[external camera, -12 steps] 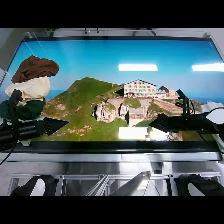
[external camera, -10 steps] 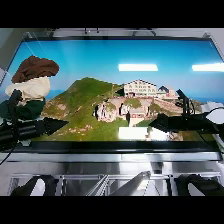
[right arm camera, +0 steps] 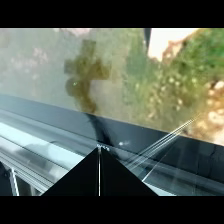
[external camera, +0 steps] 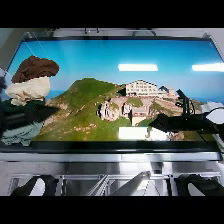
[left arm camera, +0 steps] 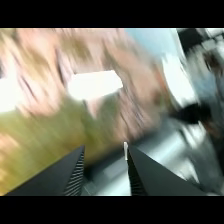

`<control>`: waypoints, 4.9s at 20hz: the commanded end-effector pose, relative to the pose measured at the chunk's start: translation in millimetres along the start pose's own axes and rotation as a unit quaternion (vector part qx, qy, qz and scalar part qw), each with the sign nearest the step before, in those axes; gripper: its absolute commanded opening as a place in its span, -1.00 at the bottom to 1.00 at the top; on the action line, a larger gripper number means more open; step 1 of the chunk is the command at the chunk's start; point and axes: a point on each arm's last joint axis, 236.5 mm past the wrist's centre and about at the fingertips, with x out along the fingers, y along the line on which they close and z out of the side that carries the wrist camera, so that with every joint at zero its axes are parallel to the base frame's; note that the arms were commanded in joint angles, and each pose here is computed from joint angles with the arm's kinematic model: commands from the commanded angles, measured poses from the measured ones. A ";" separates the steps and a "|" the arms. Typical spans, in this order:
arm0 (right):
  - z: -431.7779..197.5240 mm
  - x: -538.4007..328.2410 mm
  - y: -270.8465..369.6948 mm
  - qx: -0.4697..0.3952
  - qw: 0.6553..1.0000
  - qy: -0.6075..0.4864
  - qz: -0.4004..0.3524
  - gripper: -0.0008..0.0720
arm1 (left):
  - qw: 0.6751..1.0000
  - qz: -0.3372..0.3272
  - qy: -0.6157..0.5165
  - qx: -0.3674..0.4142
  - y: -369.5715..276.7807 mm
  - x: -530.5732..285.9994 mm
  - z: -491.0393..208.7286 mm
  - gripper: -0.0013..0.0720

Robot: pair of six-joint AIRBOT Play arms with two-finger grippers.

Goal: Fold the shirts.

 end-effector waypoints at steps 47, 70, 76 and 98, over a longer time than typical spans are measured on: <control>-0.4 0.1 0.1 0.000 1.000 0.000 0.000 -0.91 | 0.956 -0.189 0.076 0.209 -223.8 103.9 120.5 -0.89; -4.6 26.2 -13.6 -0.004 0.999 0.037 -0.005 0.38 | 0.917 0.065 0.350 -0.178 95.1 95.8 -80.0 -0.02; -13.6 103.1 -4.8 0.010 0.996 0.077 0.054 0.38 | 0.903 0.069 0.378 -0.192 87.2 147.2 -175.0 -0.02; 181.2 -244.0 165.6 -0.235 0.890 -0.342 0.189 -0.92 | 0.978 -0.207 0.026 0.029 -142.5 17.6 134.2 -0.91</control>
